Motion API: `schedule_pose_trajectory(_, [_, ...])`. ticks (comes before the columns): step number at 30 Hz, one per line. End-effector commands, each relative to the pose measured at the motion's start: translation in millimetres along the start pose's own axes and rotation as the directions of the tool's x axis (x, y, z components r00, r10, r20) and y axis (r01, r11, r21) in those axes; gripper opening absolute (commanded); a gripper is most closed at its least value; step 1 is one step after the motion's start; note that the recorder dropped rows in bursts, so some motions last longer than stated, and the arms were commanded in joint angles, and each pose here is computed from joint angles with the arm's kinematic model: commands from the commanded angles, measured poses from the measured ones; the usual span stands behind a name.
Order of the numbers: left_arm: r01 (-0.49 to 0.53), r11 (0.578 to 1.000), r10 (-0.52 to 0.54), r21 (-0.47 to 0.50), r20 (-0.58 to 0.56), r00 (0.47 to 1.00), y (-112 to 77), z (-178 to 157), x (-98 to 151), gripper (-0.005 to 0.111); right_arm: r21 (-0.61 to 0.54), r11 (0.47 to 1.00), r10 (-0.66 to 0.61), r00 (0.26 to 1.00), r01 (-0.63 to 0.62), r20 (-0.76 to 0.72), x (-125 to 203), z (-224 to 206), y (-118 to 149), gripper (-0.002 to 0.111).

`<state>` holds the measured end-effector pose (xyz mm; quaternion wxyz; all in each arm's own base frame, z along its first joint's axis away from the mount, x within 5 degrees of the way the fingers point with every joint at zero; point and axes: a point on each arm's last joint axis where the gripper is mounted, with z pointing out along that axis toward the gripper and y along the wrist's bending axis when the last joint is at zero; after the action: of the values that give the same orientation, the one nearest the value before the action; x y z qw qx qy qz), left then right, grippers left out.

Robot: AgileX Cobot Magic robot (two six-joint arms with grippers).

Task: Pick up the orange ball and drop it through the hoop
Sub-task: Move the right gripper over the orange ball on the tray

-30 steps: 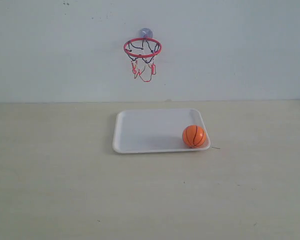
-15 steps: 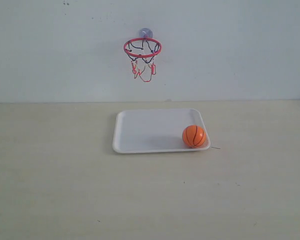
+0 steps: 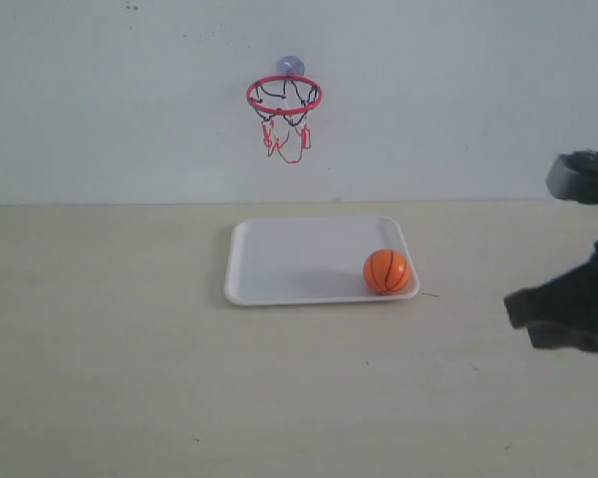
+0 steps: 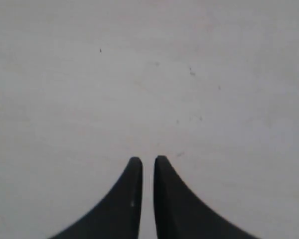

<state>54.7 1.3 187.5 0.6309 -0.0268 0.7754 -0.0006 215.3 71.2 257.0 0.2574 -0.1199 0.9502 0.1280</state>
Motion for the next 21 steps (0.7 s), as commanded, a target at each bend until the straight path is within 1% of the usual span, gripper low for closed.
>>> schedule_pose_trajectory(1, [0.006, 1.0, -0.006, 0.003, 0.002, 1.0, -0.2, 0, 1, 0.004, -0.045, 0.999, -0.028, 0.999, 0.029, 0.034, -55, 27, 0, 0.04])
schedule_pose_trajectory(2, [0.006, 1.0, -0.006, 0.003, 0.002, 1.0, -0.2, 0, 1, 0.004, -0.065, 0.997, -0.035, 0.999, 0.038, 0.038, -65, 34, 1, 0.048])
schedule_pose_trajectory(3, [0.006, 1.0, -0.006, 0.003, 0.002, 1.0, -0.2, 0, 1, 0.004, -0.086, 0.996, -0.032, 0.998, 0.036, 0.051, -82, 43, 2, 0.059])
schedule_pose_trajectory(4, [0.006, 1.0, -0.006, 0.003, 0.002, 1.0, -0.2, 0, 1, 0.004, -0.092, 0.995, -0.025, 0.999, 0.029, 0.043, -89, 53, 1, 0.062])
schedule_pose_trajectory(8, [0.006, 1.0, -0.006, 0.003, 0.002, 1.0, -0.2, 0, 1, 0.004, -0.127, 0.992, -0.003, 1.0, 0.006, 0.021, -121, 88, 2, 0.062])
schedule_pose_trajectory(11, [0.006, 1.0, -0.006, 0.003, 0.002, 1.0, -0.2, 0, 1, 0.004, -0.138, 0.99, -0.035, 0.999, 0.036, 0.012, -138, 114, 10, 0.062])
schedule_pose_trajectory(14, [0.006, 1.0, -0.006, 0.003, 0.002, 1.0, -0.2, 0, 1, 0.004, -0.127, 0.988, -0.082, 0.997, 0.082, 0.012, -153, 138, 14, 0.062])
schedule_pose_trajectory(17, [0.006, 1.0, -0.006, 0.003, 0.002, 1.0, -0.2, 0, 1, 0.004, -0.109, 0.992, -0.069, 0.998, 0.07, 0.016, -163, 154, 11, 0.062])
schedule_pose_trajectory(18, [0.006, 1.0, -0.006, 0.003, 0.002, 1.0, -0.2, 0, 1, 0.004, -0.099, 0.992, -0.073, 0.997, 0.074, 0.017, -166, 159, 10, 0.063])
schedule_pose_trajectory(21, [0.006, 1.0, -0.006, 0.003, 0.002, 1.0, -0.2, 0, 1, 0.004, -0.079, 0.992, -0.095, 0.995, 0.097, 0.031, -172, 169, 7, 0.074])
